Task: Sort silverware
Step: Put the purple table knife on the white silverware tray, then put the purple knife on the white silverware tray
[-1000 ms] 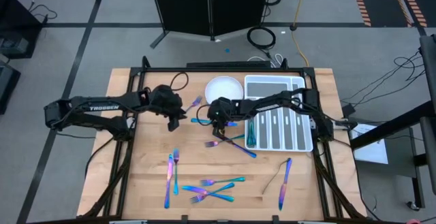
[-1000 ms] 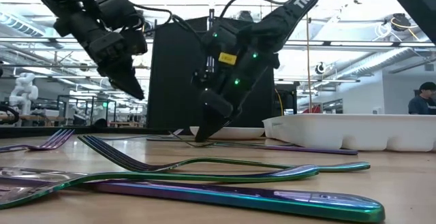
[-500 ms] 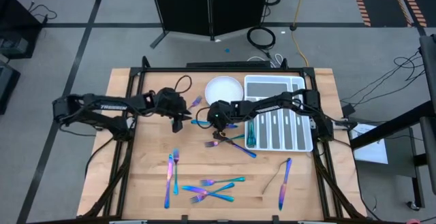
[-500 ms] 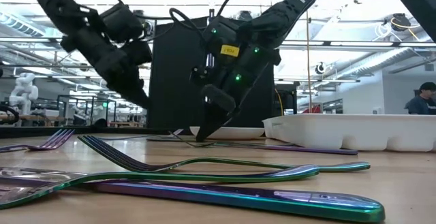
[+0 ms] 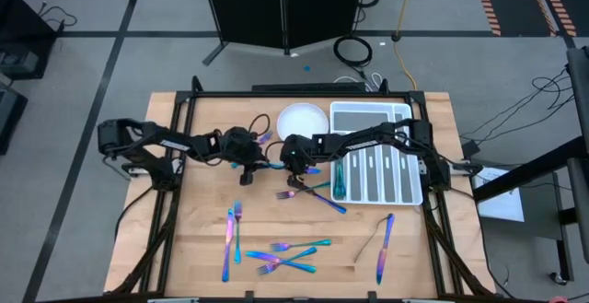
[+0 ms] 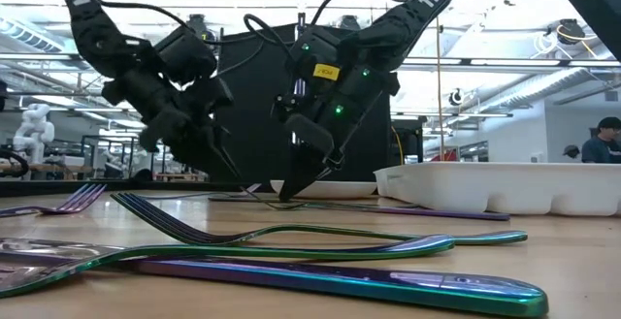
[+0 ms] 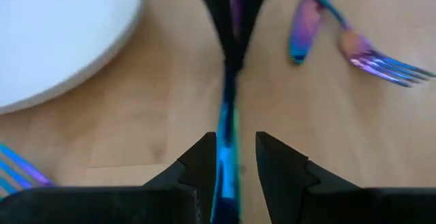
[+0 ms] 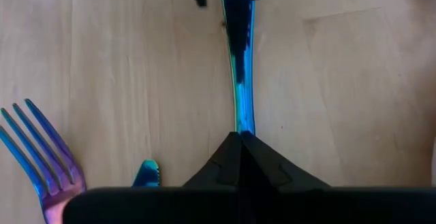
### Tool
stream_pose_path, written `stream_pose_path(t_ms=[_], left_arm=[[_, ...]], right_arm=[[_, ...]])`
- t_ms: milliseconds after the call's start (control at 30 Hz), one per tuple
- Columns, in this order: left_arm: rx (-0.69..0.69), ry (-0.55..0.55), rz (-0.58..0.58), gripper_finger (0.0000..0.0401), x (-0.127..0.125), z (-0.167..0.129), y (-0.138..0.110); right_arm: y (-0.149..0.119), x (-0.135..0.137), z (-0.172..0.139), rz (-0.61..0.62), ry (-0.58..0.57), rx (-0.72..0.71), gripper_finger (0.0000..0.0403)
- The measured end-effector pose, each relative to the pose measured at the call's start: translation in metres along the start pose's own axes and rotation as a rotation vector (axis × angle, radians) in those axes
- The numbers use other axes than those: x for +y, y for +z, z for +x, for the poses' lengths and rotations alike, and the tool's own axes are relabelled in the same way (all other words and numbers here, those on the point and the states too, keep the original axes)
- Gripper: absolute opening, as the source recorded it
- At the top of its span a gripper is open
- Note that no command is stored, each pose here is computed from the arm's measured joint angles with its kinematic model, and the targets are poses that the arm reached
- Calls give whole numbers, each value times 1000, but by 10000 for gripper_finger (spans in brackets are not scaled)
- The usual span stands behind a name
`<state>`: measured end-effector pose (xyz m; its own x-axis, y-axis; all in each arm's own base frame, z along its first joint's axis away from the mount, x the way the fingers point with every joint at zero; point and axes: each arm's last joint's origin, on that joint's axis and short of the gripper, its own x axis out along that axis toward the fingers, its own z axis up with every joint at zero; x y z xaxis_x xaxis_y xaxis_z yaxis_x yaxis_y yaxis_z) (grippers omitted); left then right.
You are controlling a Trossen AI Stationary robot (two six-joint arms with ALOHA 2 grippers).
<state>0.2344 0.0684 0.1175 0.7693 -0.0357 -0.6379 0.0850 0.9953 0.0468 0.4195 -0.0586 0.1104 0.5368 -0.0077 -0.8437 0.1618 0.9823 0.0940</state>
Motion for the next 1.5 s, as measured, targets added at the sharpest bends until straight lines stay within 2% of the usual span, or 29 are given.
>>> stream_pose_path(t_ms=[167,467,867,1033,1333,1500], left_arm=[[-35,58,10,105,3,3,3],[-27,56,7,105,3,3,2],[16,43,-11,105,2,3,-2],[16,39,-106,105,0,3,-2],[19,38,-109,105,0,3,-2],[12,40,-107,89,0,-1,1]], right_arm=[[5,1,-11,-3,-7,-25,0],[19,1,-40,22,-6,-100,0],[19,3,-42,88,48,-92,0],[21,5,-45,143,55,-93,0],[15,25,-47,161,70,-46,0],[19,25,-62,163,70,-94,0]])
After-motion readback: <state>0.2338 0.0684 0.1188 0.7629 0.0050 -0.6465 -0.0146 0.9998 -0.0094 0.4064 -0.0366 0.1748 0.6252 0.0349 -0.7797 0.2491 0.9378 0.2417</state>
